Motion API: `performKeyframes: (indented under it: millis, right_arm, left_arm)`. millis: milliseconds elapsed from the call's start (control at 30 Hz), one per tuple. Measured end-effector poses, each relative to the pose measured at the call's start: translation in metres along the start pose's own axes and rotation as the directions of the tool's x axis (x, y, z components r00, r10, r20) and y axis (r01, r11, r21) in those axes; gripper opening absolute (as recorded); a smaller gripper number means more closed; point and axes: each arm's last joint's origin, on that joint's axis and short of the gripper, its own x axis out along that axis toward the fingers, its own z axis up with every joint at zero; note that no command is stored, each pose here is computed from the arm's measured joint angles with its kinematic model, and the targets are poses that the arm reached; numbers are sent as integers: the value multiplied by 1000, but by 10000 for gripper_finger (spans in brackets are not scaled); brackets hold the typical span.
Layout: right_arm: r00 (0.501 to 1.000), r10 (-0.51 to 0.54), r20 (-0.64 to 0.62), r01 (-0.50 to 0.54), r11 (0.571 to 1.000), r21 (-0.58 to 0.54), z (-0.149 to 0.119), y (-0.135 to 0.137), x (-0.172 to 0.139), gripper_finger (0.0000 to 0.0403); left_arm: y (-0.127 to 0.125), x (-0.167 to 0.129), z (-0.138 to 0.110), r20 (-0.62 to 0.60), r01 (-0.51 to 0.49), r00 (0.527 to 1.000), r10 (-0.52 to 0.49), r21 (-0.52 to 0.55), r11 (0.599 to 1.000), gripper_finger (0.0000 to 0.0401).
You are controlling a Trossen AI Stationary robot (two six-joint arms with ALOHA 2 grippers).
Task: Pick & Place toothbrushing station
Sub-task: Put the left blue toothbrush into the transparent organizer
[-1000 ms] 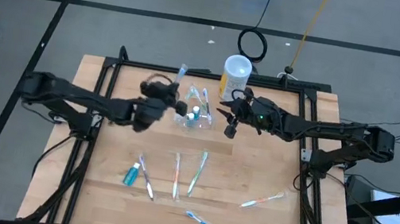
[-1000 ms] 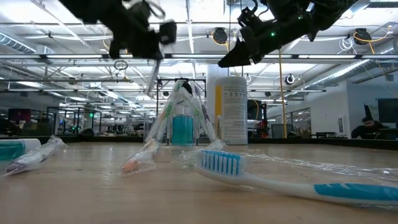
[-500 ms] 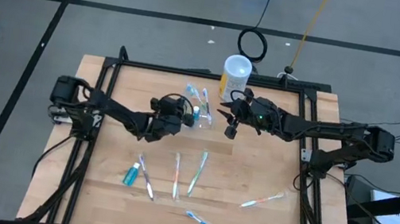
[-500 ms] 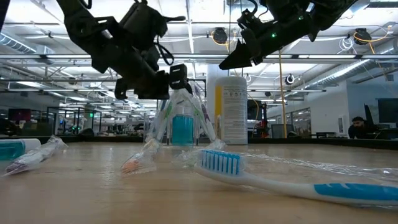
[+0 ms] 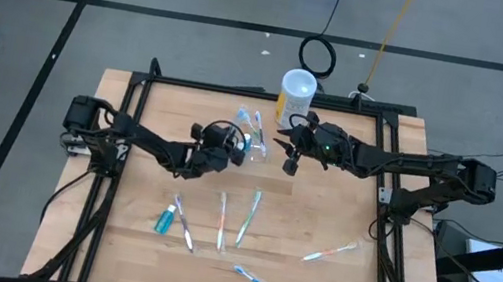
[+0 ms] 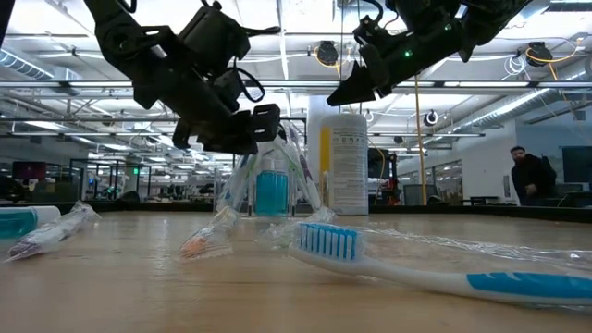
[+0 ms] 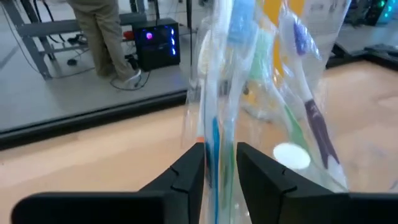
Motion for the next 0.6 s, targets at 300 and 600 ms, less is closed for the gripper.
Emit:
performKeyframes:
  millis: [300, 600]
  right_arm:
    - [999, 6, -38, -6, 1000, -5, -4, 1, 0, 105]
    - [999, 6, -41, -6, 1000, 5, -4, 1, 0, 105]
  left_arm:
    - [8, -3, 3, -72, 1, 997, -4, -47, 999, 66]
    - [19, -18, 24, -139, 58, 988, -67, -68, 996, 8]
